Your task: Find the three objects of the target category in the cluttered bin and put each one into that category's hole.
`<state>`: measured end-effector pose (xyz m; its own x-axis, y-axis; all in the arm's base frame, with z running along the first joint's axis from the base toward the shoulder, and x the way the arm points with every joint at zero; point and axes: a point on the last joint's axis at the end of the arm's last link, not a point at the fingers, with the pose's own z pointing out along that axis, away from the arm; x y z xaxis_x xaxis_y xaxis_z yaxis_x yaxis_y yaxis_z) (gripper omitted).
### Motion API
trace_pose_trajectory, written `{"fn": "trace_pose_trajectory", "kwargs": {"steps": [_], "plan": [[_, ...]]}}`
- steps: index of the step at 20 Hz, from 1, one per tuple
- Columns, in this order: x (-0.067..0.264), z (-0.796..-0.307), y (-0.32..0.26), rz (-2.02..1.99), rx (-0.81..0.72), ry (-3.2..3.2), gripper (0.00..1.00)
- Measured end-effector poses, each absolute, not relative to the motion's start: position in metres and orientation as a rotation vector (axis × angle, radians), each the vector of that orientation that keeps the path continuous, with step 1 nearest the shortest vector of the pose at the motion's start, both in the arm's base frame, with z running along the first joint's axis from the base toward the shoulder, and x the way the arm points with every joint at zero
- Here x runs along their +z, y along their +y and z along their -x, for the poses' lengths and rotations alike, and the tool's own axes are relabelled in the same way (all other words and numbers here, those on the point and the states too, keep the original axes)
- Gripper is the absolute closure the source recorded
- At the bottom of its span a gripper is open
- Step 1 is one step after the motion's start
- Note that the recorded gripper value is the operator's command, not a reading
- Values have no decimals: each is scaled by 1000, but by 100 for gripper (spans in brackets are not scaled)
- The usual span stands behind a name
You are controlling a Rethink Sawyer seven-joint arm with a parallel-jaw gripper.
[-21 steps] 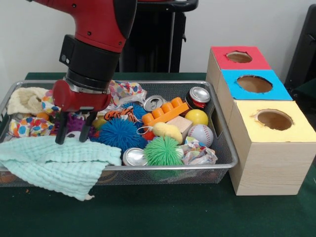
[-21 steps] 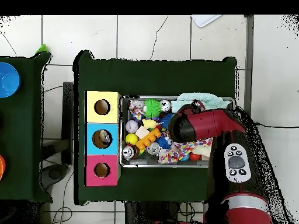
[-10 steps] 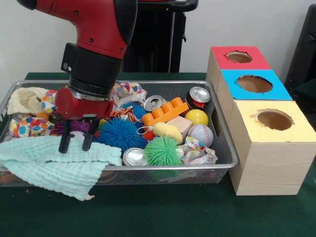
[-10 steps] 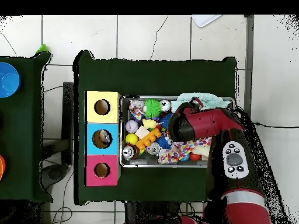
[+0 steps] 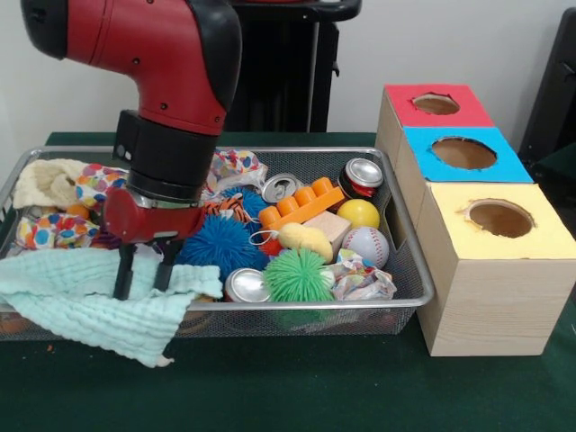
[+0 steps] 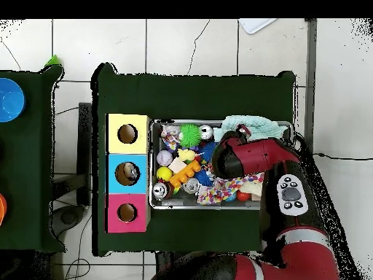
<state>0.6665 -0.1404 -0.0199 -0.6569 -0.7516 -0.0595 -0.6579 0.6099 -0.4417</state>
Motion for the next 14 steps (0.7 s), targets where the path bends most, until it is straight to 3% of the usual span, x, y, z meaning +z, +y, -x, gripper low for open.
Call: {"fn": "trace_pose_trajectory", "kwargs": {"steps": [14], "plan": [[-33,-666,-176,1049,-531,2631,0]]}}
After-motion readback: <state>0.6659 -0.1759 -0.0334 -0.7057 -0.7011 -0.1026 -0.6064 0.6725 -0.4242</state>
